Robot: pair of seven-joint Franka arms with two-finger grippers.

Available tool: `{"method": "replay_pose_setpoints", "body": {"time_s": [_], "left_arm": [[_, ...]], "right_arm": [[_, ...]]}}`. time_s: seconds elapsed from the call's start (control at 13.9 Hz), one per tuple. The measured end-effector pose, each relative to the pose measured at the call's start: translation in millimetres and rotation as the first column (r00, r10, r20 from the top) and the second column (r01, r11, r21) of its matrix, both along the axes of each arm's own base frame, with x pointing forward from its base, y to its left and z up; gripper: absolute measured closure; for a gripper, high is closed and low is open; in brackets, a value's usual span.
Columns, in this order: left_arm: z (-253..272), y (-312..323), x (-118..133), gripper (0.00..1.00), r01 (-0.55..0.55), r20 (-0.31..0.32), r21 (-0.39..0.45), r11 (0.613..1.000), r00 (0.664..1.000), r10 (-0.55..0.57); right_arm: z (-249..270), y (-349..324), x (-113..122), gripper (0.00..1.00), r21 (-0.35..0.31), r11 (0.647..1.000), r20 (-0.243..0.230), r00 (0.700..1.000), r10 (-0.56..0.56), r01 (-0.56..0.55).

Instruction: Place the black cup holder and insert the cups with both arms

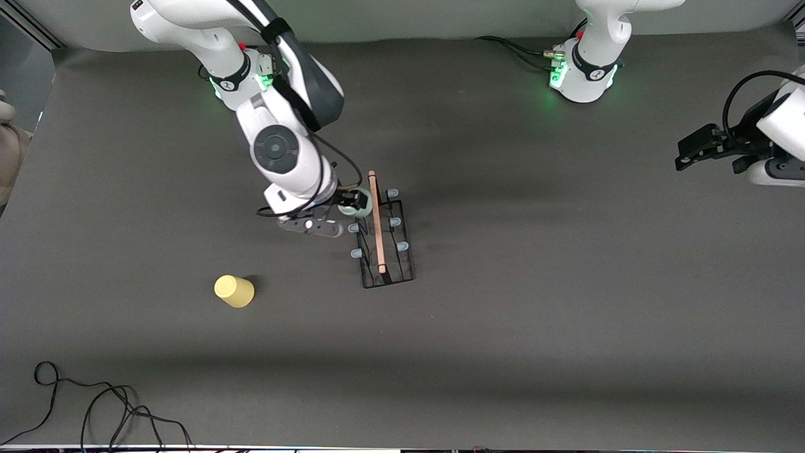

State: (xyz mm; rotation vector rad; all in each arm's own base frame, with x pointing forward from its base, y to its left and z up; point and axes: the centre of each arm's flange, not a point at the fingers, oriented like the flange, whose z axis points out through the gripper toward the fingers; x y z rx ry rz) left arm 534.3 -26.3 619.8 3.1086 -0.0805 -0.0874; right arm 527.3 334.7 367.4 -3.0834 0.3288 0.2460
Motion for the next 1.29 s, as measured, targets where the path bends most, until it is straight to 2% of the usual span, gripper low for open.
{"method": "replay_pose_setpoints", "body": {"time_s": [0.22, 0.36, 0.5, 0.65, 0.79, 0.93, 1.15, 1.29], "left_arm": [[-2, 3, 1, 0.0, 0.015, -0.006, 0.037, 0.999, 1.0, -0.015], [-4, 4, 1, 0.0, 0.033, -0.009, 0.042, 0.999, 0.999, -0.033], [-4, 5, 2, 0.0, 0.039, -0.011, 0.043, 0.998, 0.999, -0.038], [-5, 6, 2, 0.0, 0.041, -0.011, 0.044, 0.998, 0.999, -0.041], [-5, 5, 2, 0.0, 0.043, -0.012, 0.045, 0.998, 0.999, -0.043], [-5, 4, 2, 0.0, 0.047, -0.012, 0.045, 0.998, 0.999, -0.047], [-5, 3, 2, 0.0, 0.05, -0.013, 0.045, 0.998, 0.999, -0.05], [-6, 3, 2, 0.0, 0.05, -0.014, 0.045, 0.998, 0.999, -0.049]], "right_arm": [[8, -73, 41, 0.0, -0.001, 0.997, 0.028, 0.996, 0.083, -0.083], [9, -138, 70, 0.0, -0.009, 0.992, 0.07, 0.99, 0.125, -0.124], [0, -184, 88, 0.0, -0.031, 0.99, 0.112, 0.984, 0.139, -0.136], [-26, -212, 100, 0.0, -0.07, 0.985, 0.125, 0.978, 0.168, -0.16], [-57, -249, 108, 0.0, -0.114, 0.984, 0.117, 0.981, 0.153, -0.139], [-86, -275, 111, 0.0, -0.134, 0.986, 0.133, 0.984, 0.119, -0.101], [-124, -276, 113, 0.0, -0.082, 0.996, 0.164, 0.986, 0.042, -0.028], [-130, -263, 113, 0.0, -0.07, 0.997, 0.166, 0.985, 0.042, -0.031]]}}
